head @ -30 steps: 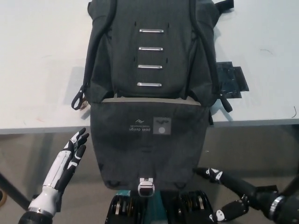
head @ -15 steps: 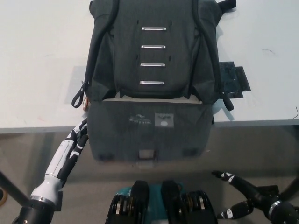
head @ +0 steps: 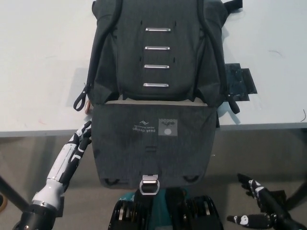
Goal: A bag is kept in the middle of the table with its flap loosely closed and the robot uses its right hand to adjust it and opens it
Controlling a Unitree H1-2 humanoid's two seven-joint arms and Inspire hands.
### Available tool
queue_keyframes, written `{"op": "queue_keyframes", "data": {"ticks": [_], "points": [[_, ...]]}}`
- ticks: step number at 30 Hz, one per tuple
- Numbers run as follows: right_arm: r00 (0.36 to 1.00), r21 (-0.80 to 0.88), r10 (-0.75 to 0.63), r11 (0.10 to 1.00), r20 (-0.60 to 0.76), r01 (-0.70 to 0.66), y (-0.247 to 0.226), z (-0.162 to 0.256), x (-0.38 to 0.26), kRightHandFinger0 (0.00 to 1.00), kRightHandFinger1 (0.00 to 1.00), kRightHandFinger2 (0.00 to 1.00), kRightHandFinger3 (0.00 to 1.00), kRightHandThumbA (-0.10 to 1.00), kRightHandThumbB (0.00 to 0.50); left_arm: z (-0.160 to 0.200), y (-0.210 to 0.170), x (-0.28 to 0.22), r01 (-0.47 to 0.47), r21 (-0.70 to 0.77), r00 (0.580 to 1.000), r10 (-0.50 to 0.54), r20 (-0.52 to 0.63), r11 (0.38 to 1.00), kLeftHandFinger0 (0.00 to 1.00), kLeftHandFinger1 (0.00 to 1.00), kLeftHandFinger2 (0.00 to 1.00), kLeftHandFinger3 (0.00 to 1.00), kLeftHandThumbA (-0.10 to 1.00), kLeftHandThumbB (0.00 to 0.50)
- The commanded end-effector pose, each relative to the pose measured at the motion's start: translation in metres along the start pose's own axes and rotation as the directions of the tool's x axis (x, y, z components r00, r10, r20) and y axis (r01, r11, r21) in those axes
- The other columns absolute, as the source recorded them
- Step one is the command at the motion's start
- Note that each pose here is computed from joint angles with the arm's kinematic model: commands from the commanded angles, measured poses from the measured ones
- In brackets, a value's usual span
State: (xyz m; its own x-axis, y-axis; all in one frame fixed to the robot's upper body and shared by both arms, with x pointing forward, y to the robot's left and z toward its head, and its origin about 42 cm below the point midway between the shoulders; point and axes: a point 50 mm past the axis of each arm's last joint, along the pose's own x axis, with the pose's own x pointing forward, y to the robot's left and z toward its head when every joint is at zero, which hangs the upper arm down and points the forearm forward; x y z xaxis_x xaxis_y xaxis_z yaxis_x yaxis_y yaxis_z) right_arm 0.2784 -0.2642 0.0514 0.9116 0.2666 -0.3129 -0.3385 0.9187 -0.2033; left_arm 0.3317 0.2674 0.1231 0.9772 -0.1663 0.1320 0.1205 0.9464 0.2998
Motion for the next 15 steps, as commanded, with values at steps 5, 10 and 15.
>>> {"op": "queue_keyframes", "data": {"ticks": [5, 10, 15], "points": [[0.881, 0.552, -0.287, 0.833, 0.375, 0.037, 0.043, 0.042, -0.014, 1.00, 1.00, 1.00, 1.00, 1.00, 0.257, 0.011, 0.001, 0.002, 0.006, 0.005, 0.999, -0.006, 0.046, 1.000, 1.00, 1.00, 1.00, 1.00, 0.99, 0.150], [0.877, 0.526, -0.273, 0.850, 0.396, 0.027, 0.063, 0.041, -0.015, 1.00, 1.00, 1.00, 1.00, 1.00, 0.235, 0.006, -0.003, -0.009, -0.005, -0.016, 1.000, 0.006, 0.028, 1.000, 1.00, 1.00, 1.00, 1.00, 1.00, 0.162], [0.878, 0.511, -0.269, 0.859, 0.395, 0.033, 0.061, 0.039, -0.012, 1.00, 1.00, 1.00, 1.00, 1.00, 0.231, 0.003, -0.002, -0.017, -0.020, -0.017, 1.000, 0.020, 0.017, 1.000, 1.00, 1.00, 1.00, 1.00, 0.99, 0.161]]}}
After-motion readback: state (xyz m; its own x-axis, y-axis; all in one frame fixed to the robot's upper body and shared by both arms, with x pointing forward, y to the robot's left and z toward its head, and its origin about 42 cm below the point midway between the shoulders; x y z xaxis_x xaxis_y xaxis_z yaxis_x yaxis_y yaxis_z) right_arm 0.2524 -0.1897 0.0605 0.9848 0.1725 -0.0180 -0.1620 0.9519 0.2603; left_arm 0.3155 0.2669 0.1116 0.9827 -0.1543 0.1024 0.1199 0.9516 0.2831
